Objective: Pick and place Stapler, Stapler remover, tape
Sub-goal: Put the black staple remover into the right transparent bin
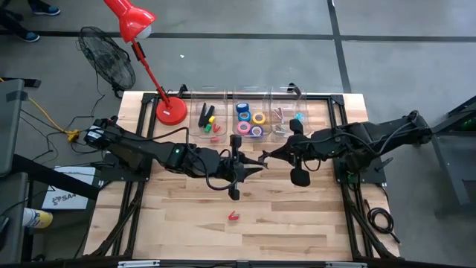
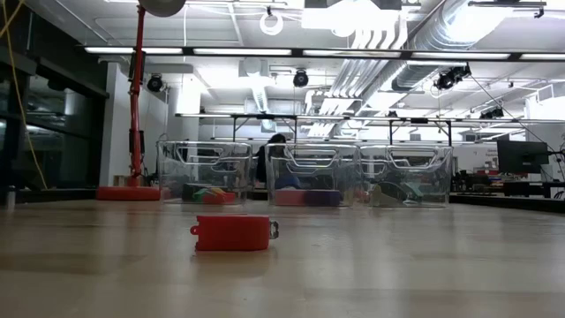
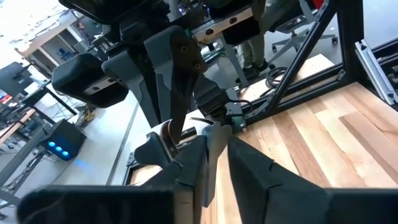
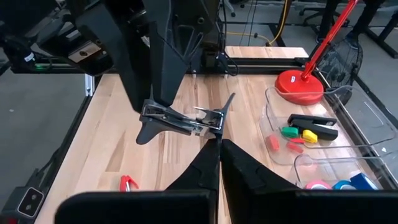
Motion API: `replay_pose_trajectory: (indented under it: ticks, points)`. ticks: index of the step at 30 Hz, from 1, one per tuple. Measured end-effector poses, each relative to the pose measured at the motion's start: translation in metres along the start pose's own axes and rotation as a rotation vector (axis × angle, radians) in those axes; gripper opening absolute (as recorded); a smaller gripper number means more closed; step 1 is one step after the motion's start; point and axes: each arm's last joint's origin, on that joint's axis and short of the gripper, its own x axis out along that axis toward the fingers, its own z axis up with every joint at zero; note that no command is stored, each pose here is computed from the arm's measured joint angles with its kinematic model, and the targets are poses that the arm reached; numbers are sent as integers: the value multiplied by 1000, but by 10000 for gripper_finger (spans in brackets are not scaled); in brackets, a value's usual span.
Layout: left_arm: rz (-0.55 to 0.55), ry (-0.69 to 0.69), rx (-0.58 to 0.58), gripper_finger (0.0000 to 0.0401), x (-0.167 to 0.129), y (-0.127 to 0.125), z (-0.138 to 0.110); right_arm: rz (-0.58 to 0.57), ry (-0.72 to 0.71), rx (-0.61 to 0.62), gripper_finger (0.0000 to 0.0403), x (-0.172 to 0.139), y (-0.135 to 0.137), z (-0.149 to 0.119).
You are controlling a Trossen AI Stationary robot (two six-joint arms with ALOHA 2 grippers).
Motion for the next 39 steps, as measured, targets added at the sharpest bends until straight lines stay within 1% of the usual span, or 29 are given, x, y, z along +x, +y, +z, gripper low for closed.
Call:
replay_pose_trajectory:
  ticks: [5, 7, 12, 16, 19, 25, 27, 29, 33, 34, 37, 39]
  points:
    - [11, 5, -22, 101, 0, 0, 0, -9, -1, 2, 0, 0, 0, 0]
    - [49, 28, -19, 116, 0, 1, -1, -34, 7, 17, 0, 0, -1, -1]
    - [187, 111, -7, 146, -4, 6, -4, -128, 73, 52, 0, 0, -7, -9]
    - [278, 180, 14, 155, -11, 11, -6, -189, 130, 115, 0, 1, -15, -14]
    - [332, 224, 22, 156, -19, 17, -7, -257, 164, 174, 0, 1, -24, -18]
    - [413, 306, 23, 156, -34, 25, -10, -429, 255, 331, 0, 0, -51, -29]
    - [422, 346, 31, 156, -42, 28, -13, -479, 274, 375, 0, 0, -62, -32]
    - [426, 370, 9, 156, -48, 31, -15, -521, 289, 416, 0, 2, -72, -37]
    - [426, 444, -17, 156, -60, 33, -24, -577, 331, 509, 0, 9, -96, -52]
    - [418, 473, -12, 156, -63, 33, -27, -588, 341, 533, 0, 11, -102, -58]
    - [419, 512, -54, 156, -71, 35, -32, -637, 377, 607, 0, 15, -121, -74]
    - [416, 558, -54, 156, -76, 35, -38, -663, 388, 664, 0, 17, -134, -85]
